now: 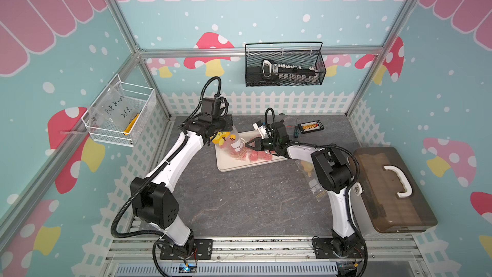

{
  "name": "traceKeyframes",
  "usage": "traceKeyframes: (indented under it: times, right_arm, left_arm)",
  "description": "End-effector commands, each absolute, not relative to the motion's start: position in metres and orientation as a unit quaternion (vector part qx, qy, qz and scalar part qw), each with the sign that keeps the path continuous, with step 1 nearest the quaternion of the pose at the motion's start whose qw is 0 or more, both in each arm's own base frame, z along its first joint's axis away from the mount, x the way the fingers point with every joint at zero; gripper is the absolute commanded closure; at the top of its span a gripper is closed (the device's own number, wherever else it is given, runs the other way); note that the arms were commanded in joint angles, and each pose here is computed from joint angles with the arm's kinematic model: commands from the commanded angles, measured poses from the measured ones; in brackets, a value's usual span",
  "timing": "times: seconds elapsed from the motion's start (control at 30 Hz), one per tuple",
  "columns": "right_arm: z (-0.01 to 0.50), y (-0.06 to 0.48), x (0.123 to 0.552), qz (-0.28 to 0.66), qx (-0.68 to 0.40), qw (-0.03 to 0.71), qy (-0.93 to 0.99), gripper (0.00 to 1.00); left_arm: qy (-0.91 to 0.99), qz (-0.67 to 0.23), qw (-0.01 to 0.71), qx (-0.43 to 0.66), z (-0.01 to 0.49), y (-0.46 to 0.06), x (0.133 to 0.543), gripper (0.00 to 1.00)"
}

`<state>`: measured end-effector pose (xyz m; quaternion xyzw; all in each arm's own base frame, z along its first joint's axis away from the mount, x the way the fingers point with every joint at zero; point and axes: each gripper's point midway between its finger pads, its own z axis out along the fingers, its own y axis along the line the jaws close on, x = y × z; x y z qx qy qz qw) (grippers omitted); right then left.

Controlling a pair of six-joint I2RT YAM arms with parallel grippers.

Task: Pour cookies out of the ziploc bag
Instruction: 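Pour the cookies out of the ziploc bag onto the tray.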

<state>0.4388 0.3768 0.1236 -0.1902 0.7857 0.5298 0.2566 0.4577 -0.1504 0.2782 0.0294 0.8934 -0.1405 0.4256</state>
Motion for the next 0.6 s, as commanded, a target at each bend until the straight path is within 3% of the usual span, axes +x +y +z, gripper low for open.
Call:
traceKeyframes:
  times: [0.0,0.57]
  right_arm:
    - [0.120,0.383,0.441,0.537,-0.189,0.253,0.782,0.99]
    - [0.121,0.387,0.445,0.543,-0.188,0.253,0.779,0.99]
  left_arm:
    - [0.878,-0.150,0.452,0.044,0.305,-0.156,0.457,1.00]
    - [0.886,-0.093,0.452,0.048,0.294,-0.143,0.457,1.00]
